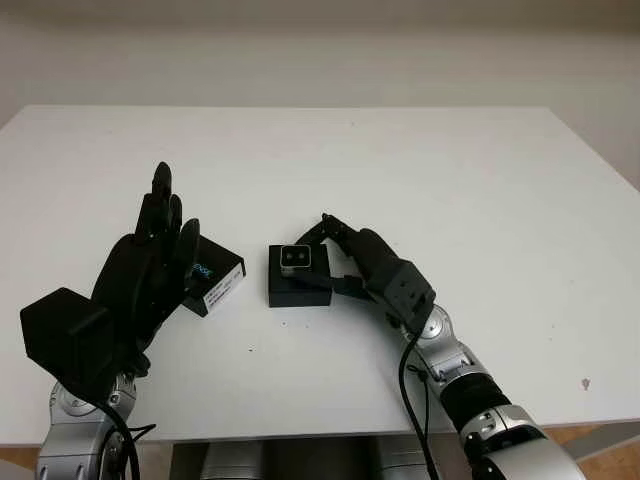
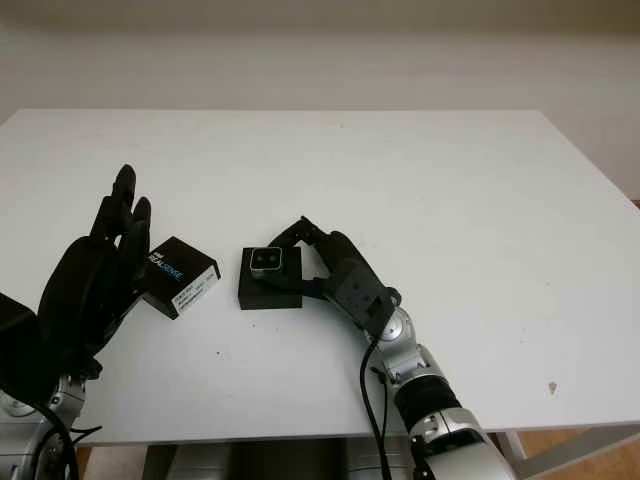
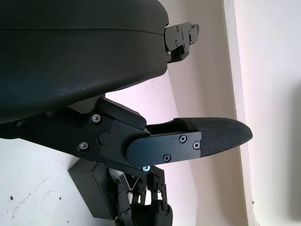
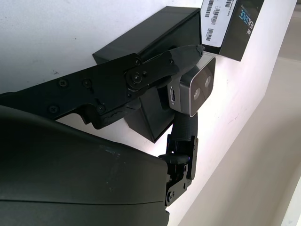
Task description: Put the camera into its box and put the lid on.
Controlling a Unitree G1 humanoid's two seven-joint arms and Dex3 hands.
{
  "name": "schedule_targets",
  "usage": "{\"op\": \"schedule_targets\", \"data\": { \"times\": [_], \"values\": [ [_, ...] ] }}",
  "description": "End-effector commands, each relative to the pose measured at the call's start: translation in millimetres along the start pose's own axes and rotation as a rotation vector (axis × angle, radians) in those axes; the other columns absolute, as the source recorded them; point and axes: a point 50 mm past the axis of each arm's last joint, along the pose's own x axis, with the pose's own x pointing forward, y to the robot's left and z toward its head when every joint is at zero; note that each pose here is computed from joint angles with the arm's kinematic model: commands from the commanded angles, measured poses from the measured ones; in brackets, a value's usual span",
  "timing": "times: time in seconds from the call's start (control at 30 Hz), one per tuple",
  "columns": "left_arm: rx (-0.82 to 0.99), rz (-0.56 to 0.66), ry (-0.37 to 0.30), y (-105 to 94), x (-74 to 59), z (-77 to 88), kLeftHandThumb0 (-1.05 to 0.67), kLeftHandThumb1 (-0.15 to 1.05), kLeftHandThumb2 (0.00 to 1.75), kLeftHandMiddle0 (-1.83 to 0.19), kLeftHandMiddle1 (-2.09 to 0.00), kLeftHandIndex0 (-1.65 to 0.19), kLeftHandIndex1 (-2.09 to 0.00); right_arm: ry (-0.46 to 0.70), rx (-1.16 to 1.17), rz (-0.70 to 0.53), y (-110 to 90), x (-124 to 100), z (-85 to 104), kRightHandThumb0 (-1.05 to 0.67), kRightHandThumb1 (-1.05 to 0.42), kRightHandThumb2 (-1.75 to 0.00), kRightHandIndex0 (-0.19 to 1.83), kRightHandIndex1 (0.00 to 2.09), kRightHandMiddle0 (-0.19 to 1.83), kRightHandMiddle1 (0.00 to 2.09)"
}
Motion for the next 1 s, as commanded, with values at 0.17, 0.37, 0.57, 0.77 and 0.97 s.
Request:
{"op": "schedule_targets", "data": {
  "times": [0.17,0.37,0.57,0.77,0.97],
  "values": [
    [0.001,-0.002,-0.024,1.3,-0.2,5.8,-0.83,1.05,0.57,0.19,0.00,0.19,0.00,0.012,-0.014,-0.010,-3.9,-2.2,-3.8,-0.52,-1.05,-0.15,0.04,0.05,0.32,1.56],
    [0.007,0.001,-0.026,1.6,-0.5,6.3,-0.84,1.05,0.57,0.19,0.00,0.19,0.00,0.016,-0.012,-0.014,-5.4,-3.1,-5.0,-0.50,-1.05,-0.15,0.04,0.05,0.31,1.56],
    [0.006,0.007,-0.023,1.2,0.8,6.6,-0.85,1.05,0.57,0.19,0.00,0.19,0.00,0.024,0.003,-0.015,-7.1,-3.3,-6.0,-0.49,-1.05,-0.14,0.03,0.05,0.31,1.55],
    [0.008,0.012,-0.029,1.1,1.8,6.6,-0.84,1.05,0.57,0.19,0.00,0.19,0.00,0.026,0.006,-0.019,-8.2,-3.9,-6.6,-0.48,-1.05,-0.13,0.04,0.05,0.32,1.55],
    [0.004,0.011,-0.034,1.0,1.8,6.6,-0.83,1.05,0.57,0.19,0.00,0.19,0.00,0.029,0.004,-0.014,-9.2,-4.7,-7.4,-0.47,-1.05,-0.13,0.03,0.05,0.32,1.54]
  ]
}}
